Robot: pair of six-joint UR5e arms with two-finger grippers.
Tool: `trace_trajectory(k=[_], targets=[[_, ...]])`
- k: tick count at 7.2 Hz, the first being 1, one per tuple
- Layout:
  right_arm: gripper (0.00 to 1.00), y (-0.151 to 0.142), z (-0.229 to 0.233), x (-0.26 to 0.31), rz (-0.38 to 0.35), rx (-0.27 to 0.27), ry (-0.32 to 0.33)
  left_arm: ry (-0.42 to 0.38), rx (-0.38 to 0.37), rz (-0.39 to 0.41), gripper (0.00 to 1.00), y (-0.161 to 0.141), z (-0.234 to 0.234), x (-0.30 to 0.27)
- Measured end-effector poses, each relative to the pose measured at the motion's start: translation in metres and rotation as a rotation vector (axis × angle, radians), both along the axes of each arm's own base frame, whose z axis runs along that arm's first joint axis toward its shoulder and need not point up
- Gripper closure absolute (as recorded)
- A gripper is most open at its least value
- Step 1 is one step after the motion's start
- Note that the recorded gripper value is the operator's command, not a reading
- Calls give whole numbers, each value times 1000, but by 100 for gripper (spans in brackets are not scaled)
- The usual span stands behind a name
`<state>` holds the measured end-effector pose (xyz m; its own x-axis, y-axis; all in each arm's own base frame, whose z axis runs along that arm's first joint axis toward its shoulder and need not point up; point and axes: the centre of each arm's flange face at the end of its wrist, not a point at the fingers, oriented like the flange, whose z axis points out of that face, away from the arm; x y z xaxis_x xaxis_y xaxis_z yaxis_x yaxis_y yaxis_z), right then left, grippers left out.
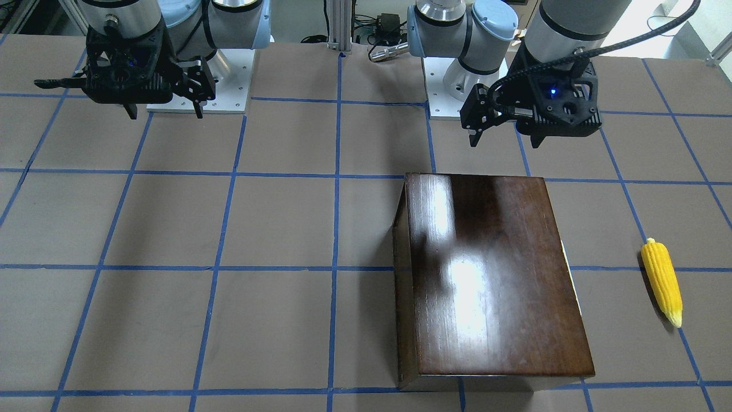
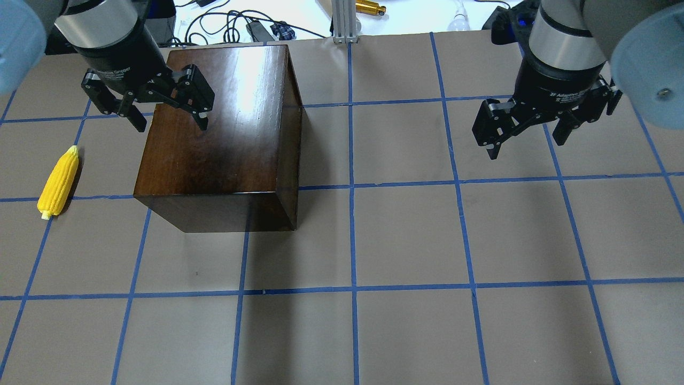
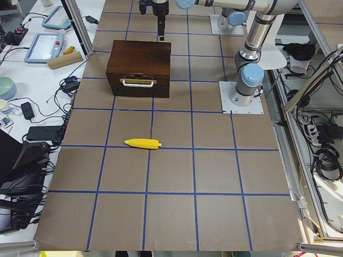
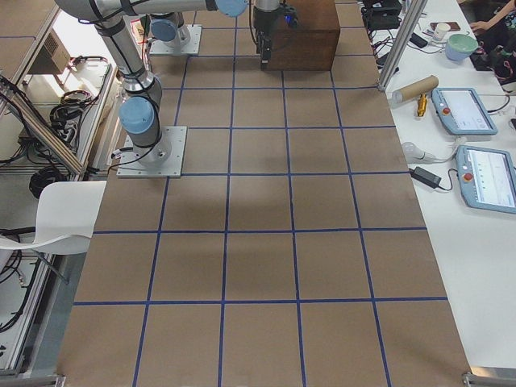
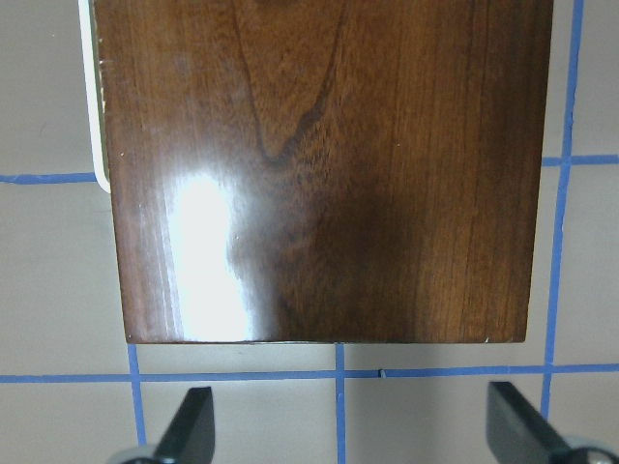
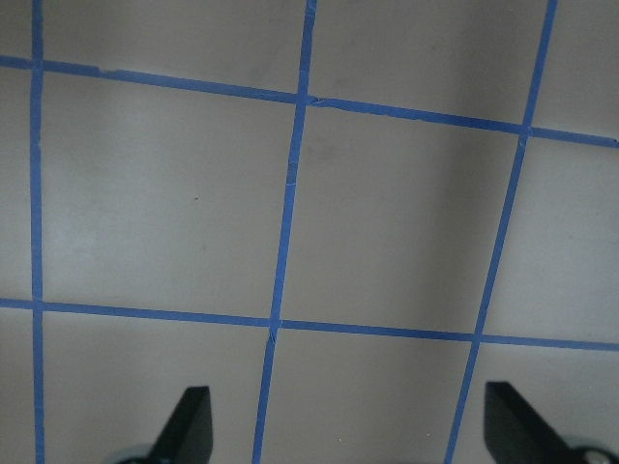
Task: Open drawer and put corn inside
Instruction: 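Move the left gripper away from the cabinet top toward the drawer side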
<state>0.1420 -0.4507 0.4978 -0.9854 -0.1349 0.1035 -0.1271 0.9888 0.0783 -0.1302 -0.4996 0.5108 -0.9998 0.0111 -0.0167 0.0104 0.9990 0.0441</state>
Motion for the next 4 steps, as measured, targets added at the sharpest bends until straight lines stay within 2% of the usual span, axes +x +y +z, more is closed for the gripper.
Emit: trace_trajectory(k=[4], targets=[[0, 0, 0, 0, 0, 0, 0, -2, -3, 0, 0, 2, 1, 1]])
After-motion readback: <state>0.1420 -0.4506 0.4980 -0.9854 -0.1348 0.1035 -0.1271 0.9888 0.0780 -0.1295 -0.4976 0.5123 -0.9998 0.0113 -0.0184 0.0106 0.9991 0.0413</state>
